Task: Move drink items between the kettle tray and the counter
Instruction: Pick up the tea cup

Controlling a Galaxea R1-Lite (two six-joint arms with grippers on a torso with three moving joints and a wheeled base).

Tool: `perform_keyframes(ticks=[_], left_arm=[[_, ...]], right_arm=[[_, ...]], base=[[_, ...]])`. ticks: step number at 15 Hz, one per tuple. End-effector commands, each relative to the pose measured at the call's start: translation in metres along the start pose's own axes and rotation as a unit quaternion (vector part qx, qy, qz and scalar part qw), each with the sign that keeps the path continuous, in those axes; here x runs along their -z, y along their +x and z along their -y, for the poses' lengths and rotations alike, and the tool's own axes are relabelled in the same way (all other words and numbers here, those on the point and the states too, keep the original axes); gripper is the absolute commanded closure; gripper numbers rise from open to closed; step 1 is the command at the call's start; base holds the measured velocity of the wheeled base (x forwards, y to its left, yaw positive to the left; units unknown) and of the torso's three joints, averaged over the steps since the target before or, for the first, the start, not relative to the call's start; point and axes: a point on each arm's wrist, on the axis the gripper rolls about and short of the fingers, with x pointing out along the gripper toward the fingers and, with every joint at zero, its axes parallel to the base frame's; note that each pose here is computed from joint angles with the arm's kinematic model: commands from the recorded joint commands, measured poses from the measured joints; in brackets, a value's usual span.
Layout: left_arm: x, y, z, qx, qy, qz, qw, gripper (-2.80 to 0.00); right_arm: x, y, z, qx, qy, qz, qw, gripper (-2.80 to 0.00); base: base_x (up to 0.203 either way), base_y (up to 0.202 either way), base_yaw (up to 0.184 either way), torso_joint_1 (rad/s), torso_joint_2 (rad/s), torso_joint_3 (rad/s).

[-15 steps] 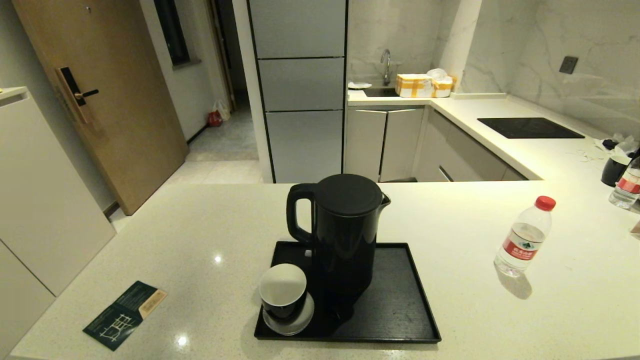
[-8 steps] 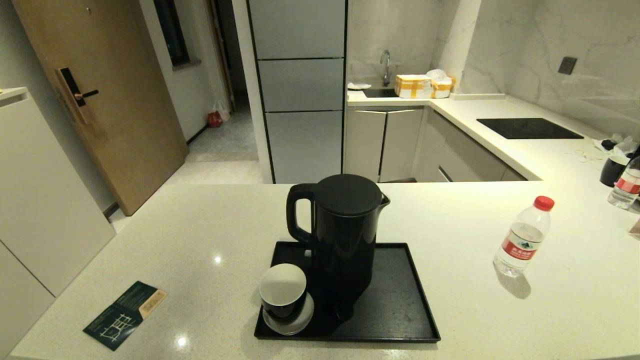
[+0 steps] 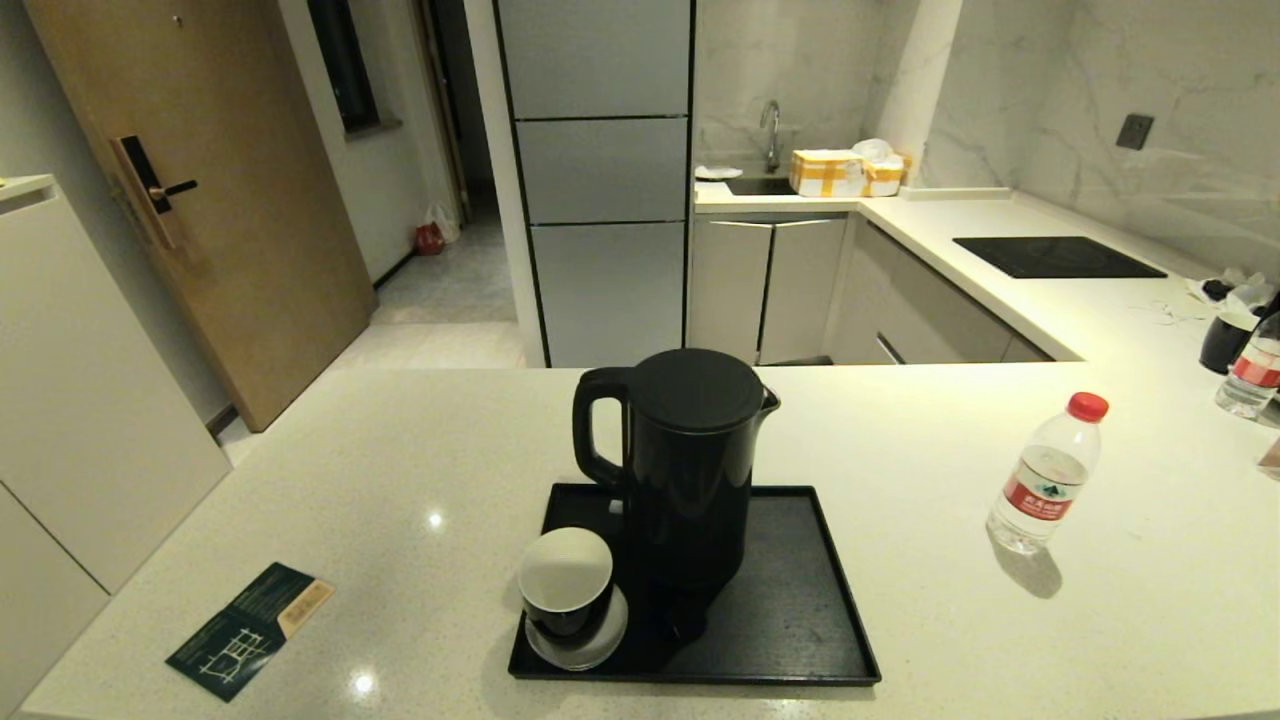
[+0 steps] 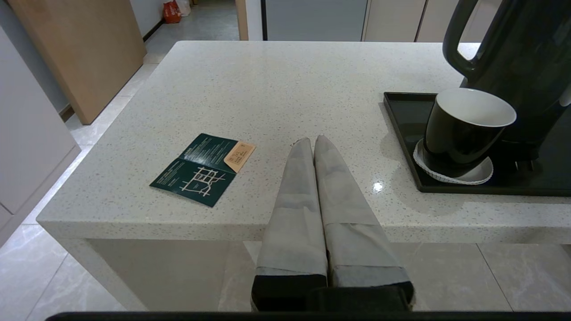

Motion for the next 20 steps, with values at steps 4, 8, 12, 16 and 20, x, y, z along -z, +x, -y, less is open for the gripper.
perform_keyframes(ticks=[4, 8, 12, 16, 20], left_arm=[[0.000, 0.000, 0.000, 0.000, 0.000, 0.000, 1.0000, 0.00], [0.000, 0.000, 0.000, 0.000, 0.000, 0.000, 1.0000, 0.00], [0.000, 0.000, 0.000, -0.001, 0.000, 0.000, 1.0000, 0.00], [-0.005, -0.002, 0.000, 0.005, 0.031, 0.005, 0.9995, 0.00], [-0.102, -0.015, 0.001, 0.028, 0.004, 0.048, 0.9985, 0.00]], right_arm=[[0.036, -0.007, 0.000, -0.006, -0.015, -0.177, 0.984, 0.00], [0.036, -0.006, 0.000, -0.004, -0.018, -0.174, 0.985, 0.00], [0.036, -0.006, 0.000, -0.004, -0.018, -0.174, 0.985, 0.00], [0.036, -0.006, 0.000, -0.004, -0.017, -0.174, 0.985, 0.00], [0.036, -0.006, 0.000, -0.004, -0.017, -0.174, 0.985, 0.00]], base=[[0.000, 0.000, 0.000, 0.000, 0.00, 0.000], [0.000, 0.000, 0.000, 0.000, 0.00, 0.000], [0.000, 0.000, 0.000, 0.000, 0.00, 0.000], [0.000, 0.000, 0.000, 0.000, 0.00, 0.000], [0.000, 0.000, 0.000, 0.000, 0.00, 0.000]])
